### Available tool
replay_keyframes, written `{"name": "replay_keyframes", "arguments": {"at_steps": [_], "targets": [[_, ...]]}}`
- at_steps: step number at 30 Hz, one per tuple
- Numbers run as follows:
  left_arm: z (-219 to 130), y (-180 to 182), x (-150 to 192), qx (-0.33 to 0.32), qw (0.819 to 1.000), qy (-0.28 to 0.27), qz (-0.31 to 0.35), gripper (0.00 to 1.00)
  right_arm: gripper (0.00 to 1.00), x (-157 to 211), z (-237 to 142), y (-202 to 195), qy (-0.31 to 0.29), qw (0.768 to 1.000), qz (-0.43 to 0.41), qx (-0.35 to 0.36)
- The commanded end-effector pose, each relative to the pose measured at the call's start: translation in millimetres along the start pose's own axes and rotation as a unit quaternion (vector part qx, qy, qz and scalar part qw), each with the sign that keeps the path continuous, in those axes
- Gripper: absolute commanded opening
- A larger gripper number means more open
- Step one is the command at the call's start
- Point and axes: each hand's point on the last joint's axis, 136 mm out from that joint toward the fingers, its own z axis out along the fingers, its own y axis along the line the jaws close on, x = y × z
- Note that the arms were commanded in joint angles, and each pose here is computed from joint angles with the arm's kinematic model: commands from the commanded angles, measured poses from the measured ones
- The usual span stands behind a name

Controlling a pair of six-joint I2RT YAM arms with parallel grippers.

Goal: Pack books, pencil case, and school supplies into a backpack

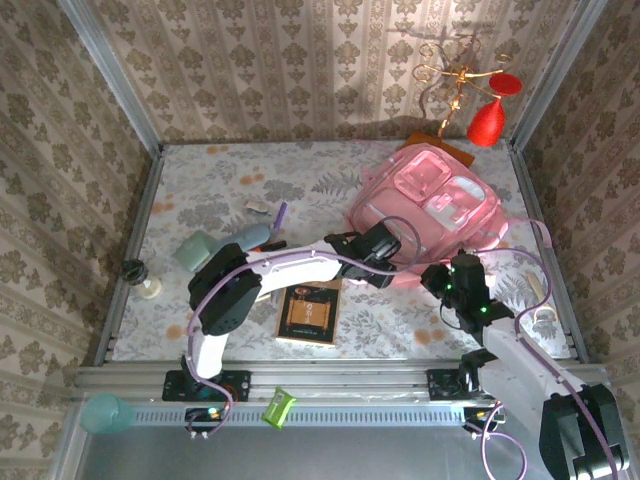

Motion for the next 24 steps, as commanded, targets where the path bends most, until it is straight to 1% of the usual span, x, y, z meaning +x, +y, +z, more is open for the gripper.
{"name": "replay_keyframes", "arguments": {"at_steps": [1,4,7,10,12,15,19,22,24], "targets": [[8,1,2,-0.015,1.0,0.014,-0.018,0.49,0.0,-7,-1,17,-0.013,0.999,-0.008,-0.035],[14,5,2,-0.04,0.999,0.024,-0.014,0.5,0.0,-7,-1,19,-0.011,0.999,-0.007,-0.038],[17,6,7,-0.047,0.998,0.029,-0.018,0.55,0.0,-7,-2,20,-0.012,0.999,-0.008,-0.04],[19,8,8,-0.058,0.998,0.029,-0.016,0.53,0.0,-7,-2,19,-0.012,0.999,-0.01,-0.039],[20,13,12,-0.078,0.996,0.036,-0.005,0.5,0.0,-7,-2,19,-0.013,0.999,-0.012,-0.037],[18,20,15,-0.097,0.994,0.045,0.012,0.4,0.0,-9,-3,17,-0.018,0.999,-0.02,-0.03],[8,21,10,-0.096,0.994,0.04,0.026,0.27,0.0,-13,-6,8,-0.031,0.999,-0.039,-0.006],[4,23,7,-0.091,0.995,0.038,0.03,0.2,0.0,-15,-8,5,-0.036,0.998,-0.046,0.002],[2,24,4,-0.084,0.995,0.035,0.027,0.18,0.0,-15,-9,3,-0.036,0.998,-0.049,0.006]]}}
